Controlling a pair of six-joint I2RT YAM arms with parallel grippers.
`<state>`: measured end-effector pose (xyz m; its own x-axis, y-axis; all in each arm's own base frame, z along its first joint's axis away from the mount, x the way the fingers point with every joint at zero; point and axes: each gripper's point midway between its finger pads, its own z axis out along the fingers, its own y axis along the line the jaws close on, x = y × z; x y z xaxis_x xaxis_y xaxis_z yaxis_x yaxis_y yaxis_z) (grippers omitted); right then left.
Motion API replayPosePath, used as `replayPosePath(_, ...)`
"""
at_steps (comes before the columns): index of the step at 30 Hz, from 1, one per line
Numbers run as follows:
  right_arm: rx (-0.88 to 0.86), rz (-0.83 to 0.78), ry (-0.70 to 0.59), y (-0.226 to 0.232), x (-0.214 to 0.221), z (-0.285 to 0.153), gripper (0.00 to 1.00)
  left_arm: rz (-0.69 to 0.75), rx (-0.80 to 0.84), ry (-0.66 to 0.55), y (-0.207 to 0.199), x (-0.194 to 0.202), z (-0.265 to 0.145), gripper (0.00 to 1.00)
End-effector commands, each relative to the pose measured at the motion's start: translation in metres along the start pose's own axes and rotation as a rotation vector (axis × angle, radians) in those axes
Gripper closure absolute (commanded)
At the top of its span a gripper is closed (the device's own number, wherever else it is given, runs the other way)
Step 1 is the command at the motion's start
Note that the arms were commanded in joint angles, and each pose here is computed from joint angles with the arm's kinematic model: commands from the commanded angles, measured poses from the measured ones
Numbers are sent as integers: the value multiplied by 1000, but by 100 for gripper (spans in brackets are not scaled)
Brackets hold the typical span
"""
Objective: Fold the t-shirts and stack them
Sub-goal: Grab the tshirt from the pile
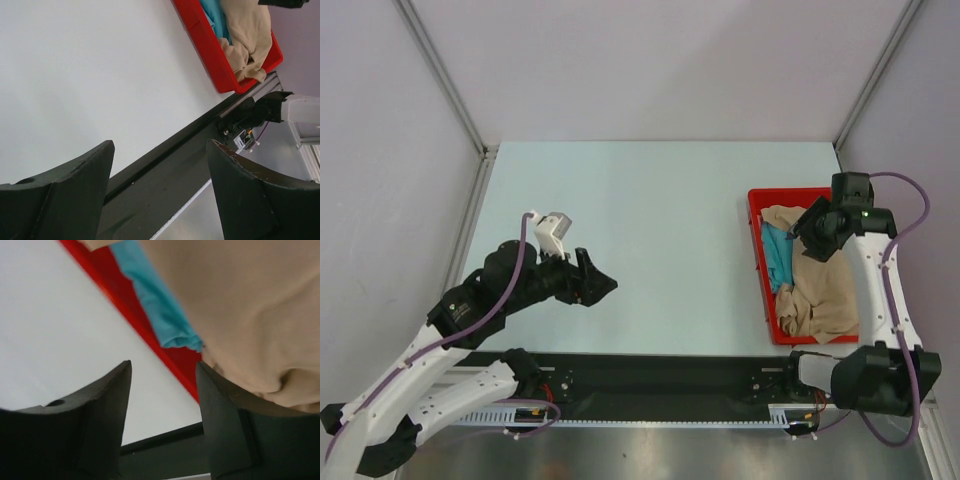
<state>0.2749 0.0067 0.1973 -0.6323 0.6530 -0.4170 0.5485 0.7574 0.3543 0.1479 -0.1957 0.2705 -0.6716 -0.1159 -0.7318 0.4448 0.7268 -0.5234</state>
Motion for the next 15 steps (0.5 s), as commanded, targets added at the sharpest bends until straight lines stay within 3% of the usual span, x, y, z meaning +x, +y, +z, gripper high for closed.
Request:
replayPosePath(1,152,10,-174,-27,-53,1,40,93,47,2,-6,-2,3,19)
replayPosePath(4,259,-9,-205,-50,-66,9,28,155,40,10,-5,-4,3,18)
replayPosePath(8,278,-53,-130,-53,-54,32,28,234,10,10,2,-8,4,14)
replayPosePath(11,327,-95,-143,-55,-53,49,31,252,13,39,1,-7,8,14)
replayPosePath(15,403,-150,-147,-61,-55,63,48,275,18,51,-1,-9,9,12)
